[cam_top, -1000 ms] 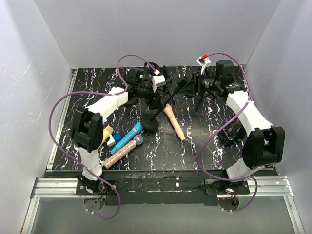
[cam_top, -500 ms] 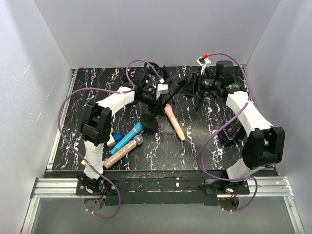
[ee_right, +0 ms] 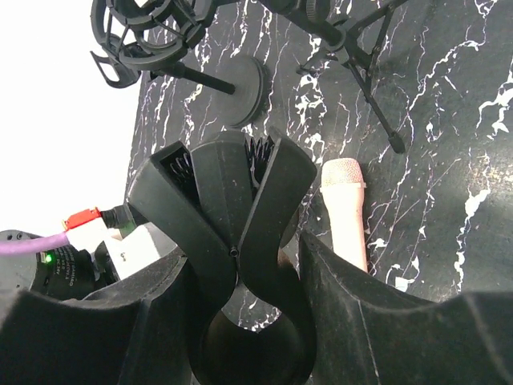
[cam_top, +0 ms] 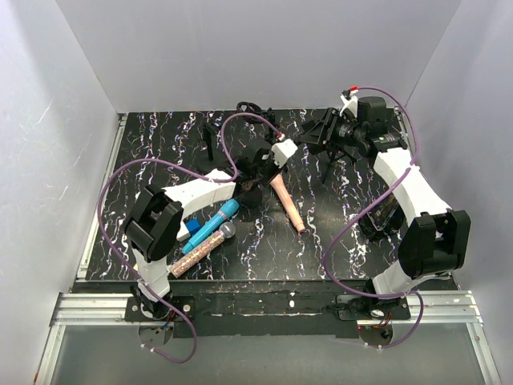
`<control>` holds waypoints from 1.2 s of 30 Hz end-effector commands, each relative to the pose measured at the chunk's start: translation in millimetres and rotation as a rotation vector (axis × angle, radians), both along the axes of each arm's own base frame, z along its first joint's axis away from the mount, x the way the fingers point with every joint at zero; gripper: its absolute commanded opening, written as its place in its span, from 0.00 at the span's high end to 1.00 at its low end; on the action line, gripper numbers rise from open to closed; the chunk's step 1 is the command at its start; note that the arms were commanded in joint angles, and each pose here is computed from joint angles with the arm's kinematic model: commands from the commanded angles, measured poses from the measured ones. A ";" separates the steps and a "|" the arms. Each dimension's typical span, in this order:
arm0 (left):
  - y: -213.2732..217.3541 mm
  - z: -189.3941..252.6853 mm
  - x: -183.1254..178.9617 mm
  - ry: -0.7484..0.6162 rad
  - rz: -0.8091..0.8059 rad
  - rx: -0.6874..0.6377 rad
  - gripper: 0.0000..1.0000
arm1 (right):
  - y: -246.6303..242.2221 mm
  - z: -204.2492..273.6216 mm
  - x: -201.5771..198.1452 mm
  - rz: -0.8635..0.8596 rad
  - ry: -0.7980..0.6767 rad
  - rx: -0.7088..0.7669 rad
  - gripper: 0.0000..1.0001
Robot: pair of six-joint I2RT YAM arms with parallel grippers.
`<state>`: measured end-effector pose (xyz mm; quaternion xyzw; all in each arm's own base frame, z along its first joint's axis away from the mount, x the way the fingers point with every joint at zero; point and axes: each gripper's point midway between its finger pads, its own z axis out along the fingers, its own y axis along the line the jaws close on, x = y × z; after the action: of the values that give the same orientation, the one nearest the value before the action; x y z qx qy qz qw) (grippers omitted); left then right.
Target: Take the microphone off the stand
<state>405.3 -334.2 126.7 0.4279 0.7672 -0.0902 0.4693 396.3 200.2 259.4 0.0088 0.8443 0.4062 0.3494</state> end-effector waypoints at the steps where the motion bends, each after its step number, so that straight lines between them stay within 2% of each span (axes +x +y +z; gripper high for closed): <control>1: -10.8 66.4 17.8 -0.115 0.047 -0.131 0.91 | 0.4 -9.8 -2.7 -0.022 0.042 -0.023 0.99; 4: -22.0 78.9 -6.2 -0.031 -0.135 -0.234 0.45 | 2.6 -11.2 -7.1 0.048 -0.015 -0.028 0.99; 6: -23.5 92.0 -23.9 0.043 -0.283 -0.330 0.32 | 4.9 -6.5 -10.1 0.100 -0.071 -0.023 0.99; 7: -21.7 98.9 -32.1 0.096 -0.355 -0.376 0.27 | 6.8 -7.3 -13.1 0.134 -0.098 -0.025 0.99; 10: -9.7 109.0 -51.5 0.295 -0.532 -0.456 0.25 | 10.7 -2.0 -18.8 0.213 -0.183 -0.029 0.99; 13: 3.6 102.1 -55.1 0.415 -0.616 -0.449 0.25 | 13.9 1.3 -24.5 0.294 -0.265 -0.040 0.99; 16: 9.8 83.5 -57.9 0.467 -0.663 -0.412 0.27 | 14.3 2.3 -25.8 0.323 -0.312 -0.059 0.99; 22: 2.2 57.9 -71.4 0.567 -0.706 -0.454 0.33 | 13.1 4.9 -21.6 0.316 -0.329 -0.074 0.99; 26: -2.0 45.9 -76.4 0.554 -0.729 -0.425 0.40 | 13.7 7.0 -20.6 0.315 -0.333 -0.070 0.99; 31: -10.3 45.4 -71.1 0.467 -0.713 -0.407 0.65 | 14.2 5.9 -19.0 0.299 -0.313 -0.056 0.99; 33: -14.2 50.2 -68.5 0.425 -0.698 -0.409 0.85 | 13.6 7.6 -17.0 0.284 -0.302 -0.050 0.99; 34: -15.3 54.7 -66.0 0.402 -0.689 -0.405 1.00 | 13.7 9.1 -16.2 0.275 -0.292 -0.044 0.99; 36: -18.3 69.9 -60.6 0.341 -0.666 -0.407 1.00 | 14.0 13.2 -14.1 0.254 -0.267 -0.029 0.99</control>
<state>352.3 -336.9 144.7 0.5187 0.6529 -0.4648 0.2976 372.4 214.9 258.5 -0.1742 0.7922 0.4402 0.3850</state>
